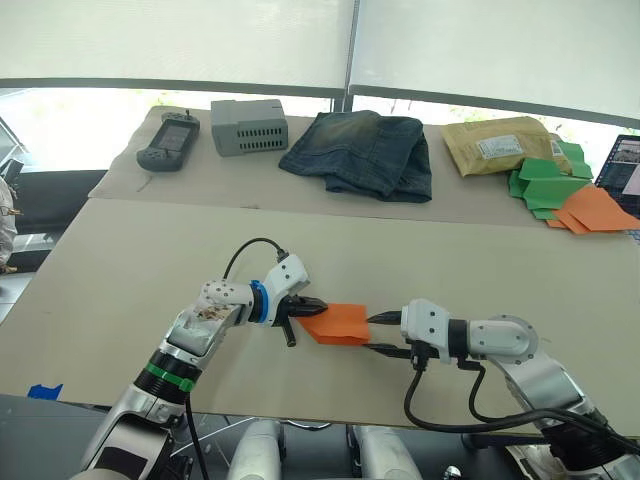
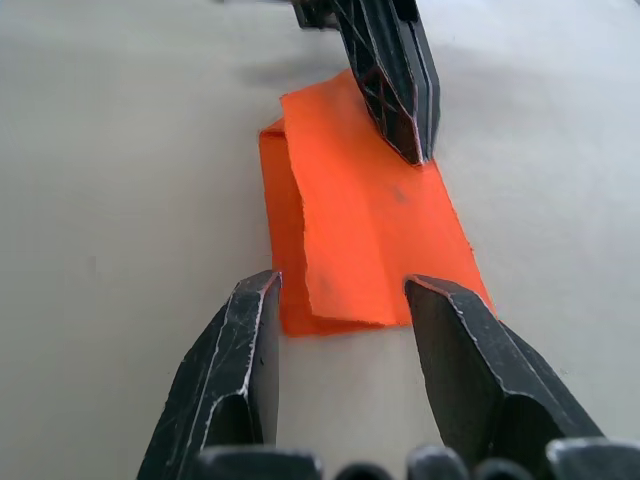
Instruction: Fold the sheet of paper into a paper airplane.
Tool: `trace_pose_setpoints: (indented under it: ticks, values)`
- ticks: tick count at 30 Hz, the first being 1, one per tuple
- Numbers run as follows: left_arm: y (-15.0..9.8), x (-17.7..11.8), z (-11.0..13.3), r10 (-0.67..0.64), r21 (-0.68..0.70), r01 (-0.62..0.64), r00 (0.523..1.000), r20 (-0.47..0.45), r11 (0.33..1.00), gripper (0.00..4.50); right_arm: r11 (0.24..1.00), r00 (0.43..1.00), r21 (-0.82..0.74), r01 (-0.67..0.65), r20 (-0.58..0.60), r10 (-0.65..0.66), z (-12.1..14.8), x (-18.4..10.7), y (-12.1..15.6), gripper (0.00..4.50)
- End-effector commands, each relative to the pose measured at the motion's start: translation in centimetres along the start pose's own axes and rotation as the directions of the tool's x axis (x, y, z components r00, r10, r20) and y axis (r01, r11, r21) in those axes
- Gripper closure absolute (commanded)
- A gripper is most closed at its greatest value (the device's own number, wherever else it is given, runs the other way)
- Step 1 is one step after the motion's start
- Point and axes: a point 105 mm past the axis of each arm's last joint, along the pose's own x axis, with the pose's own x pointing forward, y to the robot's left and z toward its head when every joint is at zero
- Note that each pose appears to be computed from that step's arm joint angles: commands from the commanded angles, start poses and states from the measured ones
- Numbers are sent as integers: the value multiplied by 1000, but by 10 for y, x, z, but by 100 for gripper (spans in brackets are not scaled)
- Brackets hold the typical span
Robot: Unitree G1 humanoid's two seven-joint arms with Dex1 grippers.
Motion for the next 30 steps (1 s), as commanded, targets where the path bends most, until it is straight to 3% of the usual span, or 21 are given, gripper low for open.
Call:
trace_pose_setpoints:
  ticks: [1,3,9,17,21,25,30]
  values:
    - [0,-2,-24,2,-45,-6,997,-81,999,450,997,999,-74,32,26,-30,7,2,-12,230]
    - [-1,-2,-24,0,-43,-4,997,-81,999,450,996,1000,-89,20,22,-19,5,4,-13,254]
    - [0,-2,-24,2,-38,-5,997,-83,999,450,1000,996,9,-30,86,29,8,8,-15,449]
    - [-1,0,-26,-3,-32,0,996,-85,999,450,919,984,351,-178,94,154,6,13,-31,449]
    - [-3,1,-26,-4,-36,1,997,-78,999,450,787,978,582,-208,95,188,3,18,-40,449]
    - [-3,0,-27,8,-41,-11,997,-76,999,450,730,971,642,-234,114,211,6,20,-43,449]
    - [-2,-3,-29,32,-50,-36,997,-70,998,450,695,962,685,-218,33,270,-13,23,-34,449]
